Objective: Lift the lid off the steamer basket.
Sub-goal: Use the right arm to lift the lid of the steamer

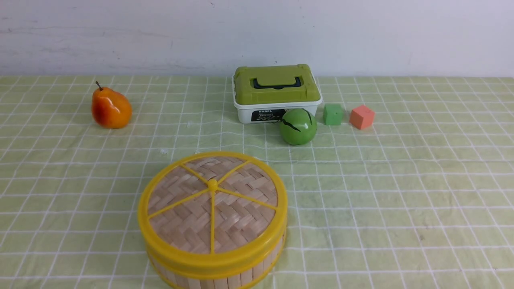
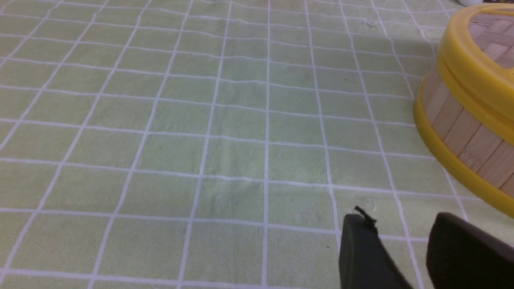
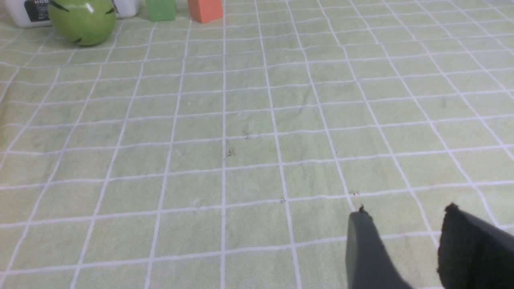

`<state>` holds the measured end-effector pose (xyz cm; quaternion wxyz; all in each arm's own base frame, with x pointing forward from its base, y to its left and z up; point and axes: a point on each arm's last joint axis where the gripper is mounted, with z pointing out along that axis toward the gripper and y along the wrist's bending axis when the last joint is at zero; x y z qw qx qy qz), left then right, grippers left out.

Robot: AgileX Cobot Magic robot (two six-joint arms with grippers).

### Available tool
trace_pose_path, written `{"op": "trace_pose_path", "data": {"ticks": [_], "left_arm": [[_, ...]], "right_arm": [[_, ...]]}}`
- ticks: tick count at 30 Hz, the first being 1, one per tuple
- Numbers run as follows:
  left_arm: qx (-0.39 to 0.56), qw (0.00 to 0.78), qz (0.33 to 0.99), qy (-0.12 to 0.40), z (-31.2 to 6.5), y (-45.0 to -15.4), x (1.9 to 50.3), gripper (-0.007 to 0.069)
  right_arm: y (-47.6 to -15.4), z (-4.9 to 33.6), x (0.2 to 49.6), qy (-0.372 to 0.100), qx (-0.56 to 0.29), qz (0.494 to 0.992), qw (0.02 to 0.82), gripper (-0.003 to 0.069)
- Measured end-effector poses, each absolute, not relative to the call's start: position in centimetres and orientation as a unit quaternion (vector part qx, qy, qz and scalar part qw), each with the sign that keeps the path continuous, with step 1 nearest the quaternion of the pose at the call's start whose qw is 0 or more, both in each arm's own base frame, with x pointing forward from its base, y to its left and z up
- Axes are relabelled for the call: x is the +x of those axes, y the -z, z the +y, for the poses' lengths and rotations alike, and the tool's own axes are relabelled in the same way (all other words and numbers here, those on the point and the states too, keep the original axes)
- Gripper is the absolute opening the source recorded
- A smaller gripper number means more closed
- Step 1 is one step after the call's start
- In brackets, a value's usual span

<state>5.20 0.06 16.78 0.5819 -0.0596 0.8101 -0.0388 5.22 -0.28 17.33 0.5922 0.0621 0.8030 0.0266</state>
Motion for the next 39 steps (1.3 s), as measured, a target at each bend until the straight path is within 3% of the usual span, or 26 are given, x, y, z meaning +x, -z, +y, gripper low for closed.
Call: {"op": "trace_pose_path", "data": {"ticks": [18,21,23,24,26,28,39], "left_arm": [[-0.060,0.582,0.810,0.039,0.1,-16.8,5.2,0.0239],[-0.060,0.582,0.810,0.039,0.1,-16.8,5.2,0.0239],[-0.060,0.582,0.810,0.039,0.1,-16.8,5.2,0.0239],[-0.060,0.582,0.810,0.039,0.1,-16.8,5.2,0.0239],[-0.060,0.582,0.810,0.039,0.1,-16.8,5.2,0.0239],[-0.060,0.582,0.810,0.039,0.1,-16.8,5.2,0.0239],[-0.060,0.582,0.810,0.039,0.1,-16.8,5.2,0.0239]], "right_arm": [[-17.3,-0.2,5.2,-0.034,0.068,0.803,0.592,0.0241],[-17.4,0.1,5.2,-0.106,0.130,0.793,0.586,0.0241],[-17.4,0.5,5.3,-0.183,0.196,0.776,0.571,0.0241],[-17.5,1.0,5.3,-0.269,0.270,0.748,0.544,0.0241],[-17.6,1.4,5.3,-0.346,0.337,0.714,0.507,0.0241],[-17.7,1.6,5.3,-0.382,0.368,0.694,0.487,0.0241],[-18.1,1.0,5.4,-0.332,0.322,0.700,0.544,0.0241]]}}
